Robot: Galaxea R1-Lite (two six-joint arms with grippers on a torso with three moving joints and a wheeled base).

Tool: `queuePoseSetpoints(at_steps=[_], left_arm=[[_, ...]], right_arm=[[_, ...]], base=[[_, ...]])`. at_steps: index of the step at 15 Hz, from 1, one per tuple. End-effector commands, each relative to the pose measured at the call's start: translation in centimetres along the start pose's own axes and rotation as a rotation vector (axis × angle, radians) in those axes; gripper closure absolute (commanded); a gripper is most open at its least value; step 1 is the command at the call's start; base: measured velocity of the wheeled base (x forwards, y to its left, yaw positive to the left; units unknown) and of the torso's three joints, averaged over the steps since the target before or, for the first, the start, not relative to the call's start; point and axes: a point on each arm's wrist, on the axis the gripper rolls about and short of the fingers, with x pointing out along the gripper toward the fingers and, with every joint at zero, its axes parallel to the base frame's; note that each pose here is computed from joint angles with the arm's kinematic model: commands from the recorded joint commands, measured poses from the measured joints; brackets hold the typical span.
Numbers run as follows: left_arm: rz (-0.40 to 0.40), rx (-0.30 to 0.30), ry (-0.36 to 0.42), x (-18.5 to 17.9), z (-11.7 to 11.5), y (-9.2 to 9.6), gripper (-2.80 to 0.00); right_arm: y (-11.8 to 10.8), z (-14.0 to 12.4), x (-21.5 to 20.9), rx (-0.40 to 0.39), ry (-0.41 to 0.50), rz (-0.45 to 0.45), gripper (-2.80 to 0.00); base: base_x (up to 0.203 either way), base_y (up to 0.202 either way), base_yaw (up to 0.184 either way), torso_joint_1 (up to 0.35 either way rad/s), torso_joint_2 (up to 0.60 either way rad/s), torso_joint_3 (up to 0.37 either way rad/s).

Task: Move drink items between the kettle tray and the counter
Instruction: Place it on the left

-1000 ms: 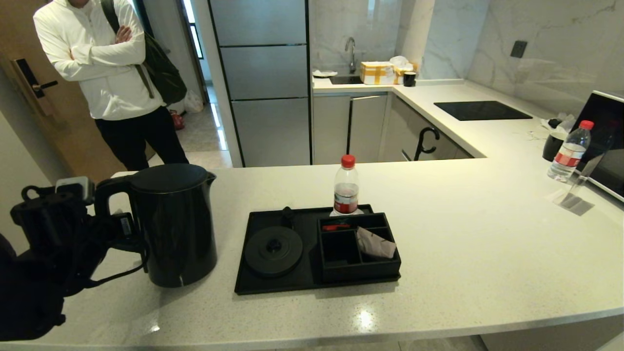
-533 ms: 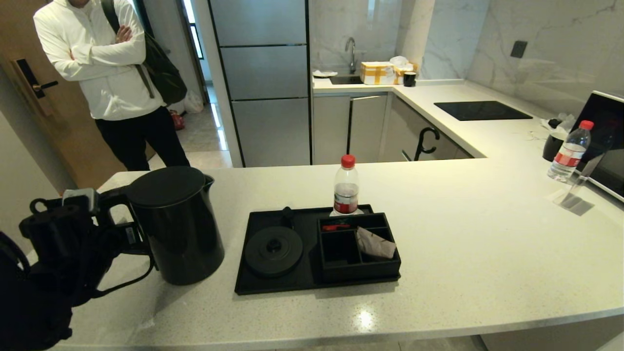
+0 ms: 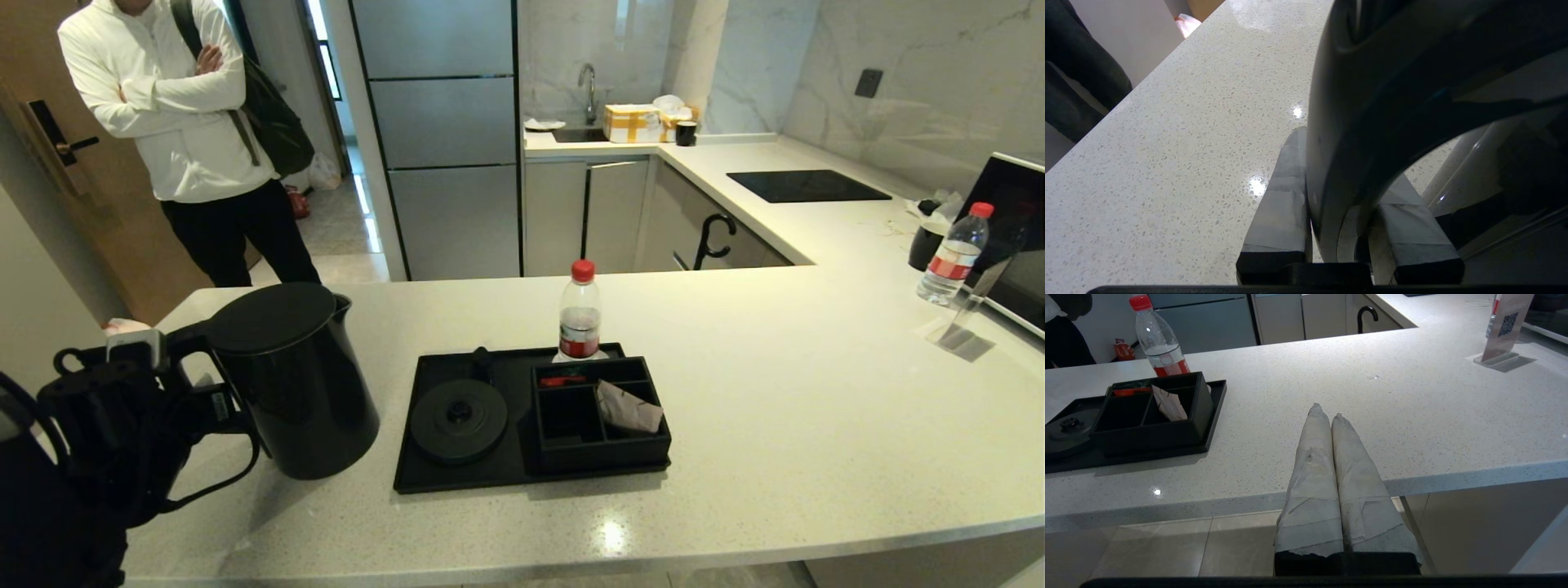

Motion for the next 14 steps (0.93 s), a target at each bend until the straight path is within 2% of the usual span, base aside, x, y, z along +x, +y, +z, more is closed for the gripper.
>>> queuePoseSetpoints(at_steps=[1, 10, 14], left_arm=[[0.004, 0.004, 0.011, 0.10, -0.30, -0.05, 0.00], [0.073, 0.021, 0.027, 0.01, -0.68, 0.05, 0.00], [0.081, 0.021, 0.008, -0.36, -0.69, 0.18, 0.00]], right_arm=[[-0.03, -0.82, 0.16, 0.000, 0.028, -0.001, 0.00], [-0.03, -0.83, 0.16, 0.000, 0.029, -0.001, 0.00], [-0.03, -0.82, 0.16, 0.000, 0.028, -0.001, 0.00]], base=[[0.000, 0.000, 0.000, 0.000, 0.00, 0.000], [0.000, 0.000, 0.000, 0.000, 0.00, 0.000], [0.000, 0.000, 0.000, 0.000, 0.00, 0.000]])
